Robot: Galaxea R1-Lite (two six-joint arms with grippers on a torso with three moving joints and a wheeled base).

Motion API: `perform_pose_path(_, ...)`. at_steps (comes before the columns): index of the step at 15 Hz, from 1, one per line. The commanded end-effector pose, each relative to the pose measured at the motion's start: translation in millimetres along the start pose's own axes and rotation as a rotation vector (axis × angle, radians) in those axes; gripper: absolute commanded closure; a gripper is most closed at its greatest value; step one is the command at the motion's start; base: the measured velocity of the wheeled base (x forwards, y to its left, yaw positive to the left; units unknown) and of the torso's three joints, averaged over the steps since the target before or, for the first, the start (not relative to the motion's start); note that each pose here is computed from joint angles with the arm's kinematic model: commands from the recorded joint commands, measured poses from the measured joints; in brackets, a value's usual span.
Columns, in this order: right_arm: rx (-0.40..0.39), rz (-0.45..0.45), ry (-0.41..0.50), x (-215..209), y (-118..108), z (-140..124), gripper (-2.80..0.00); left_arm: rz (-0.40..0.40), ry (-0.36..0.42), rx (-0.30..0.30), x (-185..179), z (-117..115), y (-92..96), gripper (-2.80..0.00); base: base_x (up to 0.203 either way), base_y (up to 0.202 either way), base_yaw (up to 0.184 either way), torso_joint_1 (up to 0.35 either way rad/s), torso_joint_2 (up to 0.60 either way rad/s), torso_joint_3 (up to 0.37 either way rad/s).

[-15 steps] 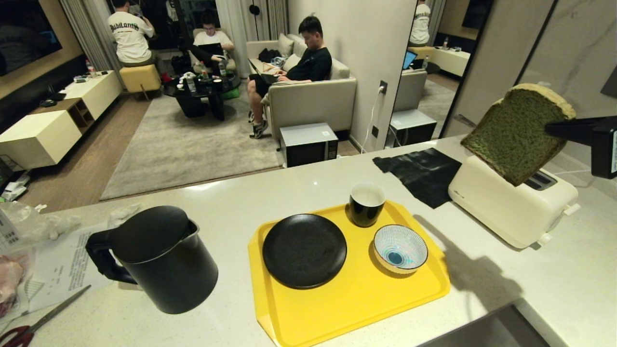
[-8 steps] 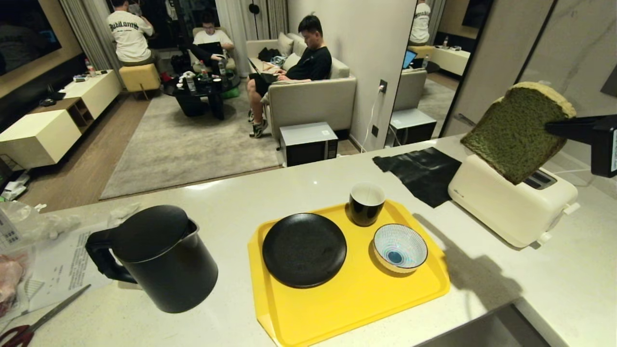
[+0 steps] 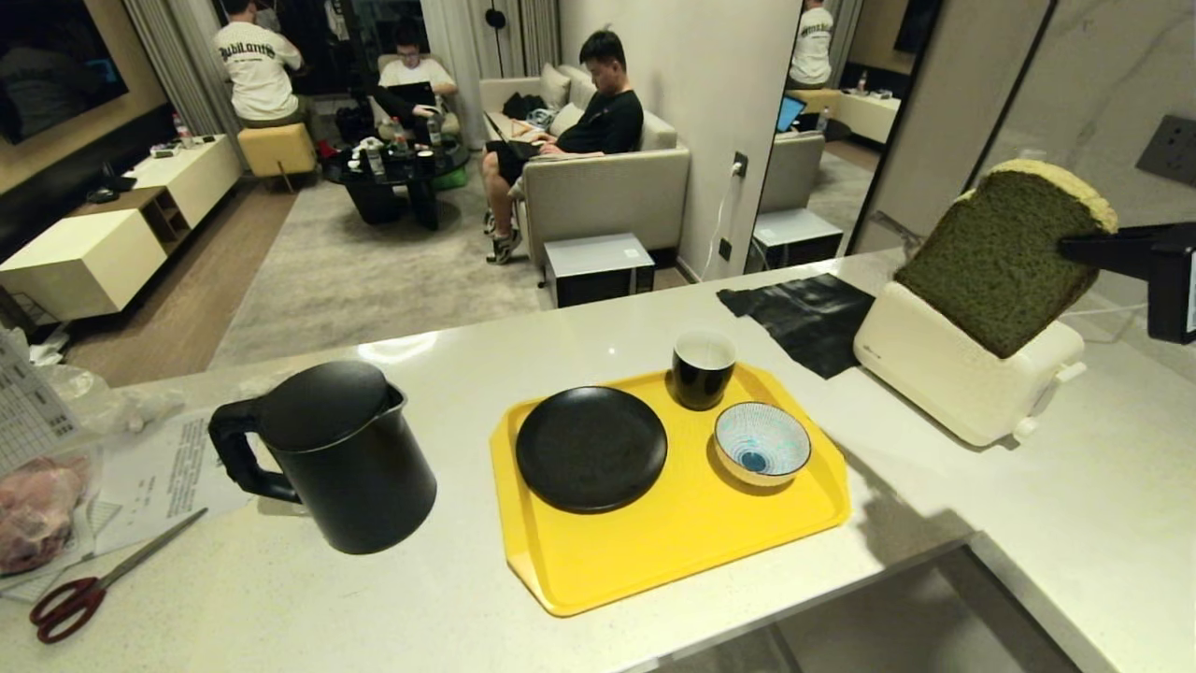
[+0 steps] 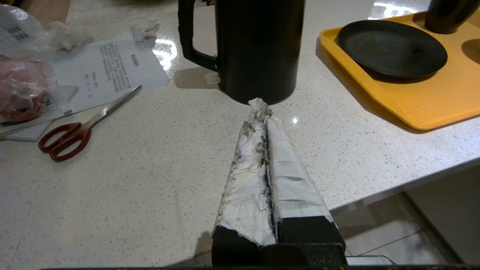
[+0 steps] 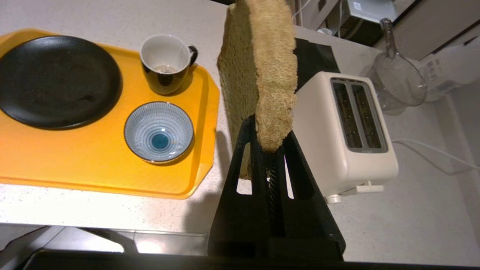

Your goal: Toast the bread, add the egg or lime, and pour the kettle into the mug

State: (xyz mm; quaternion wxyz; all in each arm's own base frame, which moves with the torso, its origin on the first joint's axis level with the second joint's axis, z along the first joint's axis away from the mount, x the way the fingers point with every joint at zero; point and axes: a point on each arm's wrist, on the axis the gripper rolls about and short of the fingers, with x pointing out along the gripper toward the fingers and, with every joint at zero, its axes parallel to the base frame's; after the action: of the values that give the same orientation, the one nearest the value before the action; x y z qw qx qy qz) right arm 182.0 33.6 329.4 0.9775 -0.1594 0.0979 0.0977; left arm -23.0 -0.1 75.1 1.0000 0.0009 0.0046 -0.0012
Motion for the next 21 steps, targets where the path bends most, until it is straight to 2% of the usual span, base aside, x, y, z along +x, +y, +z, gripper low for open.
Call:
perform_pose_path(1,-0.002,0.001,0.002,0.5,0.3,-0.5,0.00,0.001,-0.003,0.000,-0.2,-0.1,0.0,0.00,0.000,0.000,0.000,0.000,0.00,0.000)
perform_pose_path(13,-0.010,0.004,0.030,-1.2,2.8,-9.3,0.00,0.001,-0.003,0.000,-0.2,-0.1,0.0,0.00,0.000,0.000,0.000,0.000,0.00,0.000)
perform_pose_path(17,-0.016,-0.068,0.066,-0.7,2.4,-13.3,0.00,0.001,-0.003,0.000,-0.2,-0.1,0.0,0.00,0.000,0.000,0.000,0.000,0.00,0.000)
perform_pose_path(21,-0.014,-0.067,0.057,-1.5,2.1,-12.0,0.00,0.001,-0.003,0.000,-0.2,-0.1,0.0,0.00,0.000,0.000,0.000,0.000,0.00,0.000)
